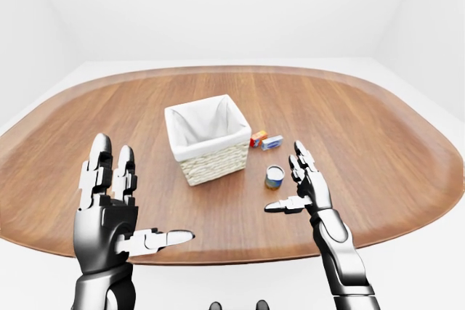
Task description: Pick up the alphabet soup and put it in the basket.
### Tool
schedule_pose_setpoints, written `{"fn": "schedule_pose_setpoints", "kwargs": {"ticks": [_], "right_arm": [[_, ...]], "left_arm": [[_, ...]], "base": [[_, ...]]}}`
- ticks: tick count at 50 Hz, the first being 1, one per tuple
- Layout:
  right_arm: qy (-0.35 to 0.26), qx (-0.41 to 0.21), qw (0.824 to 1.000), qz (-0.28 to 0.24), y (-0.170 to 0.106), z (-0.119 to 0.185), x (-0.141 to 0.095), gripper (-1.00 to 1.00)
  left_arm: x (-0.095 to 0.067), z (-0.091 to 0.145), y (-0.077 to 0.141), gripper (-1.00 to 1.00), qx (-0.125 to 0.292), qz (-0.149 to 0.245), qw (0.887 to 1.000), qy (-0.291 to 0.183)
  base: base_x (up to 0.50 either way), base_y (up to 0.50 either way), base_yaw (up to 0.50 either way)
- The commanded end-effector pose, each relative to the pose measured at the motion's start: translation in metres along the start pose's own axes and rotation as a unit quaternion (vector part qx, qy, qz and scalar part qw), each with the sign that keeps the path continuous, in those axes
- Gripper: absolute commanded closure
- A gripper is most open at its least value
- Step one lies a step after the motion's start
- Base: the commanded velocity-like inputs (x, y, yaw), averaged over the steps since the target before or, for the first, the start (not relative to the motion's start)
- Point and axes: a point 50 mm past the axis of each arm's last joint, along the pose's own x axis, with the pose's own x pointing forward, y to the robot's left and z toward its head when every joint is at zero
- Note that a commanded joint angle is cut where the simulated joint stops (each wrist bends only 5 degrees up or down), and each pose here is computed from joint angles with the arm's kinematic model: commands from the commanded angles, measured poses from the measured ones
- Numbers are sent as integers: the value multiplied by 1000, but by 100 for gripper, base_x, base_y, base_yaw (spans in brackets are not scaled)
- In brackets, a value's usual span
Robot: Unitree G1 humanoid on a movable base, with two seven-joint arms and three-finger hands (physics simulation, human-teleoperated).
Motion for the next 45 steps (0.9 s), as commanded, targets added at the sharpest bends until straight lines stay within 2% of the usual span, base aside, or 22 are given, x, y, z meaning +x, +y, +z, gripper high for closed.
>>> {"fn": "schedule_pose_setpoints", "kwargs": {"ticks": [1, 34, 40, 45], "right_arm": [[0, -1, 1000, 0, 0, 0, 0, -100], [1, -1, 1000, 7, 2, -2, 0, -100], [-4, -5, 1000, 3, 1, -1, 2, -100], [1, -12, 1000, -1, -3, -13, 5, -100]], "left_arm": [[0, 0, 0, -100, 1, -1, 1000, 0], [-1, 1, 0, -100, -2, -2, 1000, 3], [-1, 2, 1, -100, -5, -2, 1000, 5], [0, 1, 2, -100, -7, -3, 1000, 8]], "base": [[32, 0, 0], [33, 0, 0], [0, 0, 0], [0, 0, 0]]}}
